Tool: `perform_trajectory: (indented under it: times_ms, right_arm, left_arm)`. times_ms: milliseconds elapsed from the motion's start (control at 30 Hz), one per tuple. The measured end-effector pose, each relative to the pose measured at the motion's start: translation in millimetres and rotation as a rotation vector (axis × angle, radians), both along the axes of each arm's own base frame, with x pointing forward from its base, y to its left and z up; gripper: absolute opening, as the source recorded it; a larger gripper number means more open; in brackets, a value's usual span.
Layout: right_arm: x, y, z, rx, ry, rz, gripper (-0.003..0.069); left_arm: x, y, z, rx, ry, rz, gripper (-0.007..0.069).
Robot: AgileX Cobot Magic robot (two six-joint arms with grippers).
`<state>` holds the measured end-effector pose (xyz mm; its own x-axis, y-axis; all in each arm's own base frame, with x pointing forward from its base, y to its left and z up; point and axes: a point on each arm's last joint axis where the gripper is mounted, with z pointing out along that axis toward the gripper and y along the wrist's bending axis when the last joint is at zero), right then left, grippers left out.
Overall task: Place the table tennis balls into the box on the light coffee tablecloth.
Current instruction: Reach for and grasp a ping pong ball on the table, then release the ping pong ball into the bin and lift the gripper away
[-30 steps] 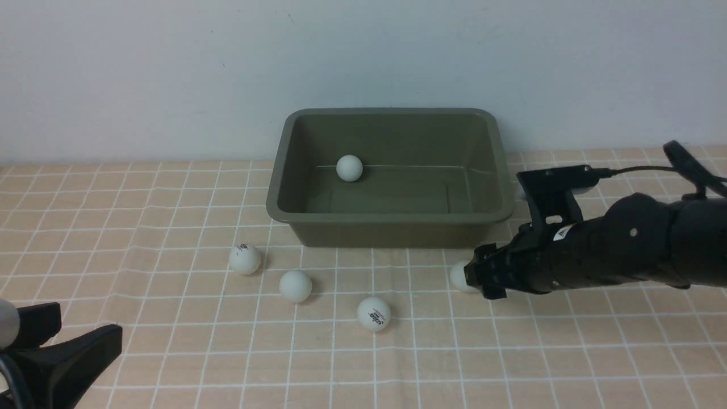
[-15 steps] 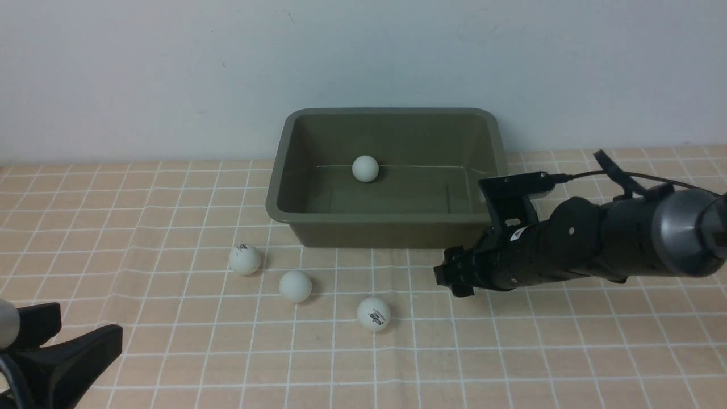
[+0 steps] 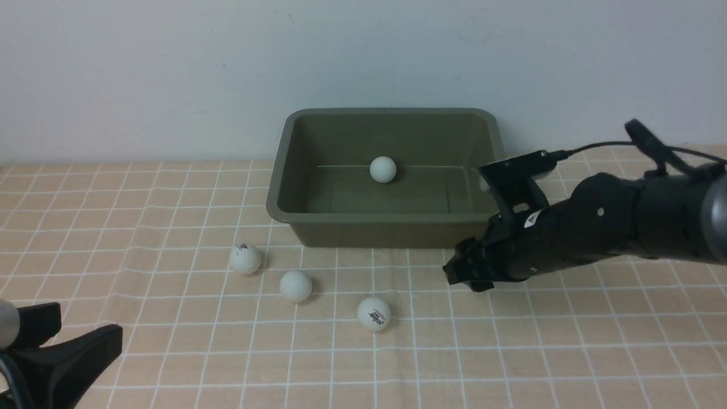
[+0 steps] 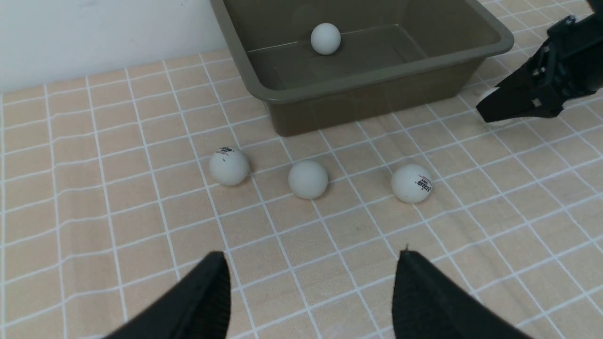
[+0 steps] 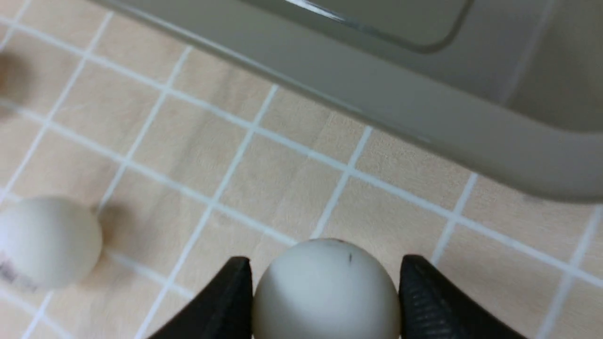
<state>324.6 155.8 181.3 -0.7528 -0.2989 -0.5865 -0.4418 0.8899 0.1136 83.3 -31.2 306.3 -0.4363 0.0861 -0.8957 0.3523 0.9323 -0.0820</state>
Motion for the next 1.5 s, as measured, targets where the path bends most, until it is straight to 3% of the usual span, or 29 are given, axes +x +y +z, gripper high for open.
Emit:
perform_trajectory:
  times_ms: [300,467,700,1100,1267,1333,1500]
  right_arm:
    - [-37.0,-26.6,47.2,-0.13,0.114,0.137,0.0361]
    - [-42.9,-27.5,78.5,-0.087,-0.02,0.158,0.0361]
    - [-2.5,-12.0,113.7,-0.031,-0.188,0.135,0.0361]
    - [95.3,25.0,68.3,-0.064,-0.225,0.15,0.0361]
    - [112.4,29.7,46.3,-0.07,-0.262,0.131,0.0384]
    - [119.0,30.2,36.8,-0.085,-0.297,0.125,0.0428]
    - [119.2,27.6,49.4,-0.124,-0.366,0.143,0.0455]
  left_arm:
    - [0.0,0.0,0.0,0.0,0.0,0.0,0.0386]
    - [0.0,0.0,0.0,0.0,0.0,0.0,0.0386]
    - [0.0,0.0,0.0,0.0,0.0,0.0,0.0386]
    - [-0.2,-0.2,-0.1,-0.002,0.002,-0.002,0.0386]
    - [-1.3,-2.2,-0.6,-0.021,0.017,-0.018,0.0386]
    - [-1.6,-2.9,-0.5,-0.03,0.02,-0.023,0.0386]
    - [-4.3,-7.4,-1.2,-0.062,0.046,-0.067,0.0386]
